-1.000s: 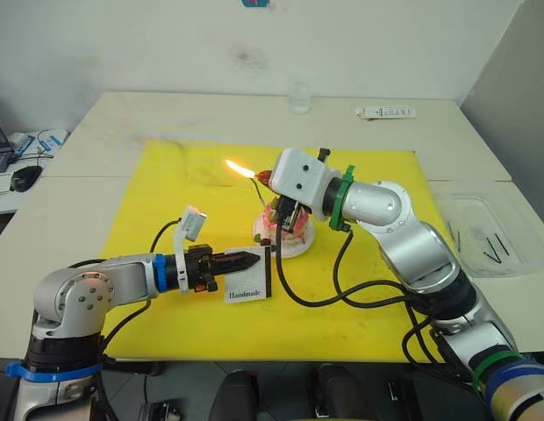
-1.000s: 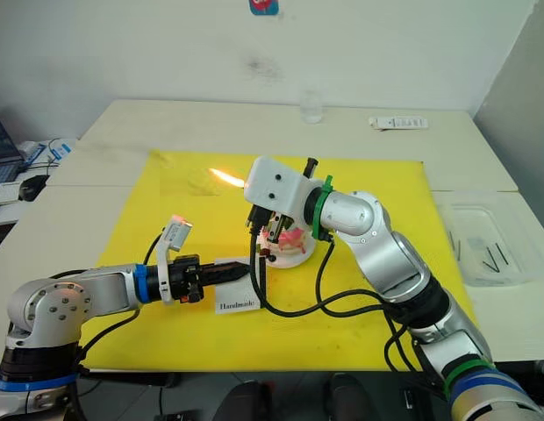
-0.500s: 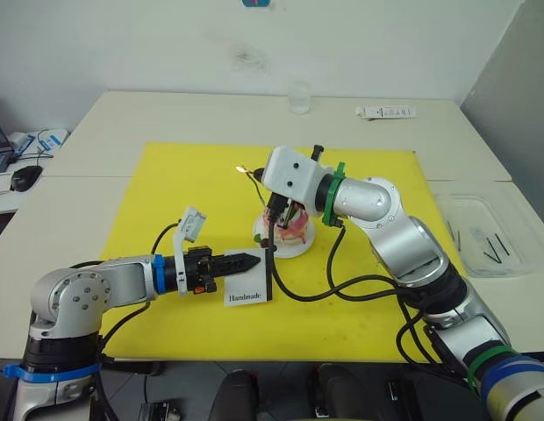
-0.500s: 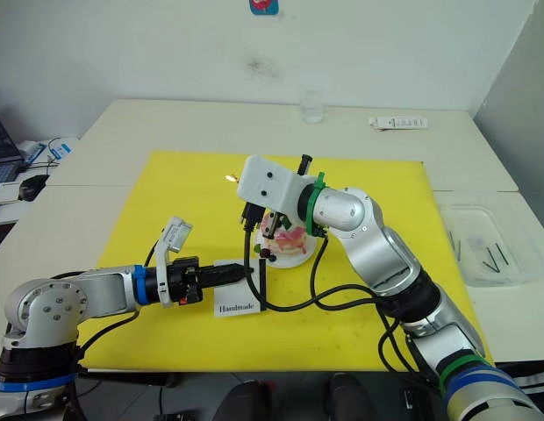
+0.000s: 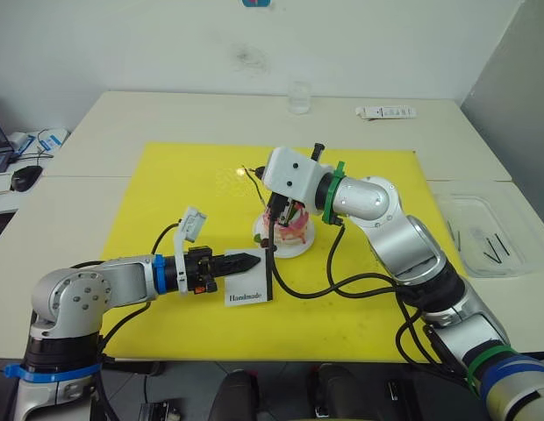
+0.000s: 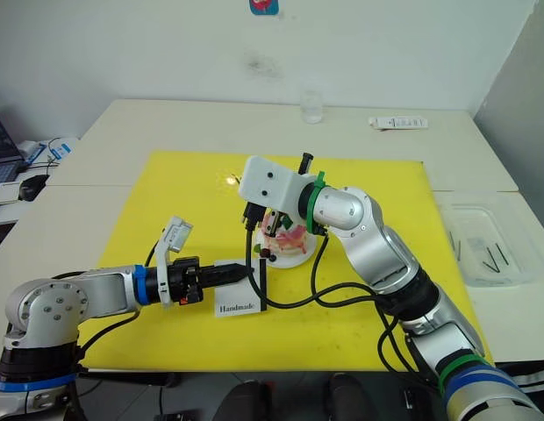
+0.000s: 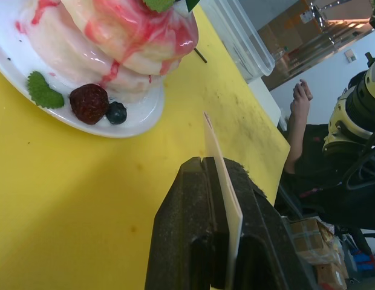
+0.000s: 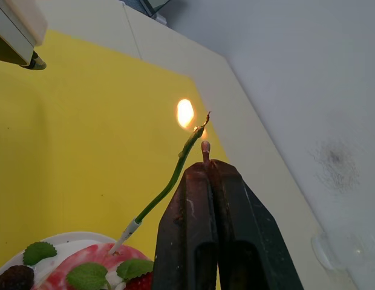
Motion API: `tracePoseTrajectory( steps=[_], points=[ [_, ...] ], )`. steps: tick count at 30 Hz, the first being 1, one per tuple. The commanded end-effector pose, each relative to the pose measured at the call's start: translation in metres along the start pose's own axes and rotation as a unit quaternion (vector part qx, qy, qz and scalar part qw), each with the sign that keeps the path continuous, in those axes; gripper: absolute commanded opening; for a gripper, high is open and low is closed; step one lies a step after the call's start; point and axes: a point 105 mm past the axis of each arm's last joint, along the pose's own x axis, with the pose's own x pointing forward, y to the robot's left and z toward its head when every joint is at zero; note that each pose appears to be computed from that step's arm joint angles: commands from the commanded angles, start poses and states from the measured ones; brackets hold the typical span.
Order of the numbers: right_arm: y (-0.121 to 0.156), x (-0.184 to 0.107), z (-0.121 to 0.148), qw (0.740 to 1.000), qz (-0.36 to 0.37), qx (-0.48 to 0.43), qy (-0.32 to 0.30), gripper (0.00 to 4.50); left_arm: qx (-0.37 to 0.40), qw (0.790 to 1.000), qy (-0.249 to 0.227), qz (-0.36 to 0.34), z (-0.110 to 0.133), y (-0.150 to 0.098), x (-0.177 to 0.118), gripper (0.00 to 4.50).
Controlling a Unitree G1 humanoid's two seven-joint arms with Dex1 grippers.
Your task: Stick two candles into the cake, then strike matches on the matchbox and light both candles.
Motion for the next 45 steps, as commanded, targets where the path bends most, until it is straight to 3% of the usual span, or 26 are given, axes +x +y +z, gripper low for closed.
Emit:
tracePoseTrajectory(
  steps=[1, 45],
  points=[
    [-0.0089, -0.0027, 0.0137, 0.999, -0.017, -0.020, -0.023, 0.01, 0.016, 1.000, -0.009, -0.016, 0.0070, -0.0084, 0.0012, 0.00],
    [-0.0065, -0.0051, 0.0128, 0.999, -0.015, -0.019, -0.025, 0.01, 0.017, 1.000, -0.003, -0.023, 0.0063, -0.0092, 0.0051, 0.00]
  ],
)
